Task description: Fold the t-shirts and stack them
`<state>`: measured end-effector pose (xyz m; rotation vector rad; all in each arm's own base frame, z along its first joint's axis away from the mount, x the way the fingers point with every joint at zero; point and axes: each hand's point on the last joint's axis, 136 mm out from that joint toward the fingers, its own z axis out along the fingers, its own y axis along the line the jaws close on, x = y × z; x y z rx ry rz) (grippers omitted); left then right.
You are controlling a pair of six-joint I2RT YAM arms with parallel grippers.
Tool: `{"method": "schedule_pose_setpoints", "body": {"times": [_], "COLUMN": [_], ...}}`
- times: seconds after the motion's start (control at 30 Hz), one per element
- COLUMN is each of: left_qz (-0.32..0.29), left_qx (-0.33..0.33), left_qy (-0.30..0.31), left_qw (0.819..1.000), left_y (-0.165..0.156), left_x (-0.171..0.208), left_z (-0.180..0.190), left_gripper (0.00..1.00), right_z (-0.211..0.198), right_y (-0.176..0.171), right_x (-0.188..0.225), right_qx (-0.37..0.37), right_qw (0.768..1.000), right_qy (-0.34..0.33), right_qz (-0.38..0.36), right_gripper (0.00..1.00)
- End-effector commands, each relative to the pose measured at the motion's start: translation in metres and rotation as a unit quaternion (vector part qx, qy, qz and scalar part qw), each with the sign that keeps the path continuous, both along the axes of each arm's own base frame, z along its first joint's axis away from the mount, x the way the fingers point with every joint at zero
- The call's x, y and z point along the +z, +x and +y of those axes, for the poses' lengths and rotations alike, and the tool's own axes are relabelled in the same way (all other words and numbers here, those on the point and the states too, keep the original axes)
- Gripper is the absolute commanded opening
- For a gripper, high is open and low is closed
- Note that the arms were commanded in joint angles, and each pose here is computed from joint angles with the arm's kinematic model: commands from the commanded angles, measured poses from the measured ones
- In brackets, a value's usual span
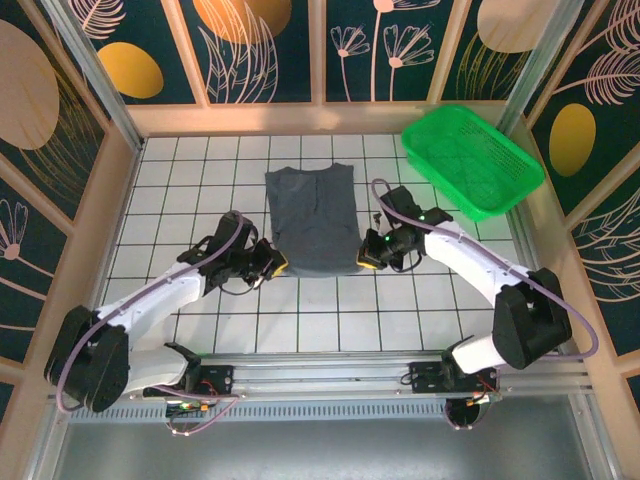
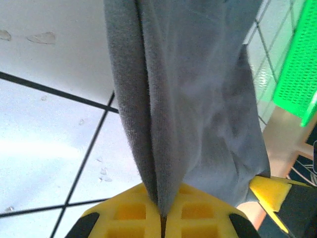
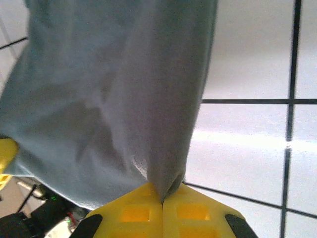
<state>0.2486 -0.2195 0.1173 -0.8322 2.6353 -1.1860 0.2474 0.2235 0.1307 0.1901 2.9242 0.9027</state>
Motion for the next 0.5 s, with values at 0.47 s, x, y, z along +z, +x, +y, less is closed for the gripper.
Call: {"method": "schedule_pose_setpoints", "body": {"times": [0.47], "left_qz": [-0.087], "left_qx": [0.149], "left_qy": [0.025], "left_qw": [0.985], "left_y": [0.139], "left_x": [0.077], "left_z": [0.027], "left_gripper": [0.00], "right_z": [0.032], "right_y": [0.171], "right_x": [0.091], "right_qx": [-0.124], "right_qw": [0.984], "right_qy": [0.075], "right_qz": [-0.101], "right_gripper": [0.00]}}
